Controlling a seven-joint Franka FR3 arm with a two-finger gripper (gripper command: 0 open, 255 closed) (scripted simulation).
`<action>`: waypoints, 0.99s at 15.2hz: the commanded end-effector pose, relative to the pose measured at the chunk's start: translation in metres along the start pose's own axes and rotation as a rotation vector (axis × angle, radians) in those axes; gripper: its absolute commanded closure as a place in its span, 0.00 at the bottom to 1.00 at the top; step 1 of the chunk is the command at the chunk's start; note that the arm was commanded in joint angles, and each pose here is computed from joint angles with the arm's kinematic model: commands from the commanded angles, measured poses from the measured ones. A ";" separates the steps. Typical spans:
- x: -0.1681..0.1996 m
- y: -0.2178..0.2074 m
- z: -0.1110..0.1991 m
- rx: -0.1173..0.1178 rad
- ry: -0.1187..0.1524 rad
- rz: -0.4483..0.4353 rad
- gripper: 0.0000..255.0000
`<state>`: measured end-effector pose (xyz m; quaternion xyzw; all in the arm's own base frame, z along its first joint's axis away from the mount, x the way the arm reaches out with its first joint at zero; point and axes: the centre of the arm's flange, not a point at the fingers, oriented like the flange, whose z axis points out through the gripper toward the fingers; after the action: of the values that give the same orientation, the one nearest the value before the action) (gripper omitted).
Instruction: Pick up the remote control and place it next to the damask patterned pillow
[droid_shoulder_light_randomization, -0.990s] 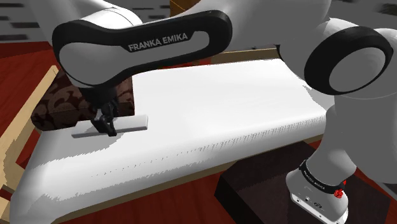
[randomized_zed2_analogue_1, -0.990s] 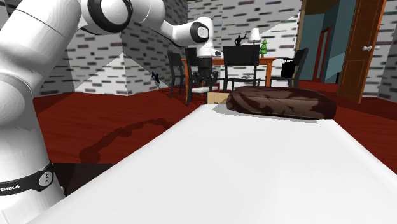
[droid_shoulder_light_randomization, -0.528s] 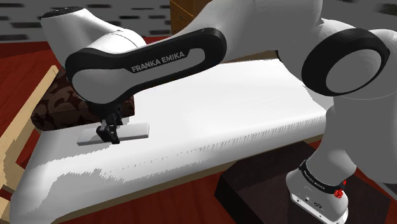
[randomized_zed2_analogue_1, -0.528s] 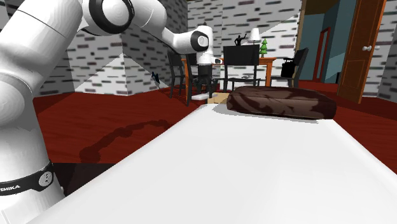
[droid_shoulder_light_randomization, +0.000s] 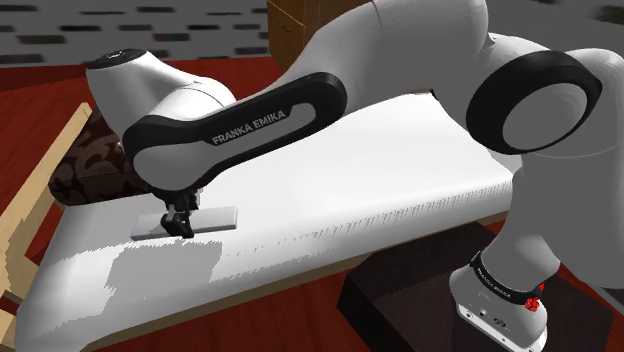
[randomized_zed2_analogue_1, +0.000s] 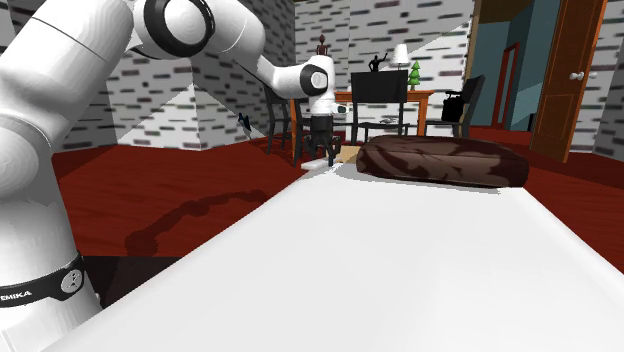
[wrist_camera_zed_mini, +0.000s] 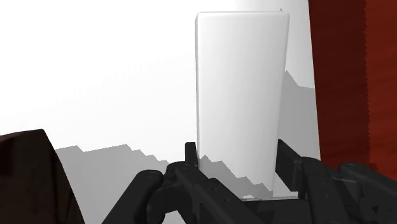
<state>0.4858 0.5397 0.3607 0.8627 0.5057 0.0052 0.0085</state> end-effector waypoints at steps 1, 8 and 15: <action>0.000 0.000 0.010 0.000 0.001 0.000 1.00; 0.000 -0.001 0.022 0.000 0.001 0.000 1.00; 0.000 -0.001 0.022 0.000 0.001 0.000 0.00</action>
<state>0.4854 0.5396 0.3389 0.8627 0.5057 0.0056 0.0084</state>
